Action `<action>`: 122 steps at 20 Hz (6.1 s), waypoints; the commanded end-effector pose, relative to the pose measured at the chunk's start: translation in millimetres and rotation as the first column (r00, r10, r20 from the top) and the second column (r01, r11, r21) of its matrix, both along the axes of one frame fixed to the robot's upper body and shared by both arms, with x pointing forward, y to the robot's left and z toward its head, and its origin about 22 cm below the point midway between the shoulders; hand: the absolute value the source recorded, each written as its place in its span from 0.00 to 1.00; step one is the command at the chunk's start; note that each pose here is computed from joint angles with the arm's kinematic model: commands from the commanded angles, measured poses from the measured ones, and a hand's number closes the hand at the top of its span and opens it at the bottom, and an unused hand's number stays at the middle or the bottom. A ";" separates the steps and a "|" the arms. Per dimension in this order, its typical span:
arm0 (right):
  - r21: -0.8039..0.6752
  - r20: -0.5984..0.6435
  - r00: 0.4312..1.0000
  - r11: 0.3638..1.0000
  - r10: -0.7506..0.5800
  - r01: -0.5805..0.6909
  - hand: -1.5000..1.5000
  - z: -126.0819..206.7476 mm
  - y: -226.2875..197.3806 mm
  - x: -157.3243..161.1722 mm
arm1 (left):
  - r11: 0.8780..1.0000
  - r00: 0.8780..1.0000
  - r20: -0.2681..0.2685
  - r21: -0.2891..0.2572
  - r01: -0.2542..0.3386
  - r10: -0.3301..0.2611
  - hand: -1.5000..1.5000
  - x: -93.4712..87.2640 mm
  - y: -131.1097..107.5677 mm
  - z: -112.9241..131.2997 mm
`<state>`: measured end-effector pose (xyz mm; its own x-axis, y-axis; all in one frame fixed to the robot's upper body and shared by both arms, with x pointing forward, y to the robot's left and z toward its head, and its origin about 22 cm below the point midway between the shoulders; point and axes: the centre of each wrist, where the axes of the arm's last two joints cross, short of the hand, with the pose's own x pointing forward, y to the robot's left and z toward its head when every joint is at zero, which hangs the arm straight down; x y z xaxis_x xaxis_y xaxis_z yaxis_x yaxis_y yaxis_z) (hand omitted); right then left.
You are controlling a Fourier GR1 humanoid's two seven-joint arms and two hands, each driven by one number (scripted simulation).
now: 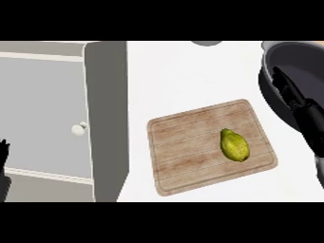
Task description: Pick the pear from the cutting board and place it in the pot
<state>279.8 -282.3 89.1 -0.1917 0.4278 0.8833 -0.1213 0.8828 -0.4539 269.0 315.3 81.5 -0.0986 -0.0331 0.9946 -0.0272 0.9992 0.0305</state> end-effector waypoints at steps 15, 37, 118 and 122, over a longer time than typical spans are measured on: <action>0.783 0.014 0.992 0.616 0.124 -0.088 0.00 -132.3 -6.6 -3.4 | 0.996 0.984 -0.170 0.082 -0.047 0.060 0.50 28.3 -46.9 82.4; 0.340 -0.148 0.630 0.638 0.762 -0.691 0.00 -44.9 -61.1 41.1 | 0.996 0.989 -0.129 0.060 -0.060 0.068 0.50 9.6 -81.5 94.1; -0.343 0.328 0.938 0.939 0.113 0.006 1.00 36.1 -86.0 -66.3 | 0.973 0.971 -0.079 0.060 -0.221 0.225 0.50 -5.0 -12.4 -0.6; -0.299 0.300 0.953 0.952 0.025 0.069 1.00 51.9 -110.0 -75.1 | 0.985 0.985 -0.050 0.055 -0.166 0.168 0.50 19.3 -26.5 16.2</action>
<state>214.4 -372.5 120.5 -0.4576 0.6588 0.5971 0.0327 0.6835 -0.7292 270.7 300.5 84.7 -0.0163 -0.0921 0.9956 -0.2305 0.9693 0.0859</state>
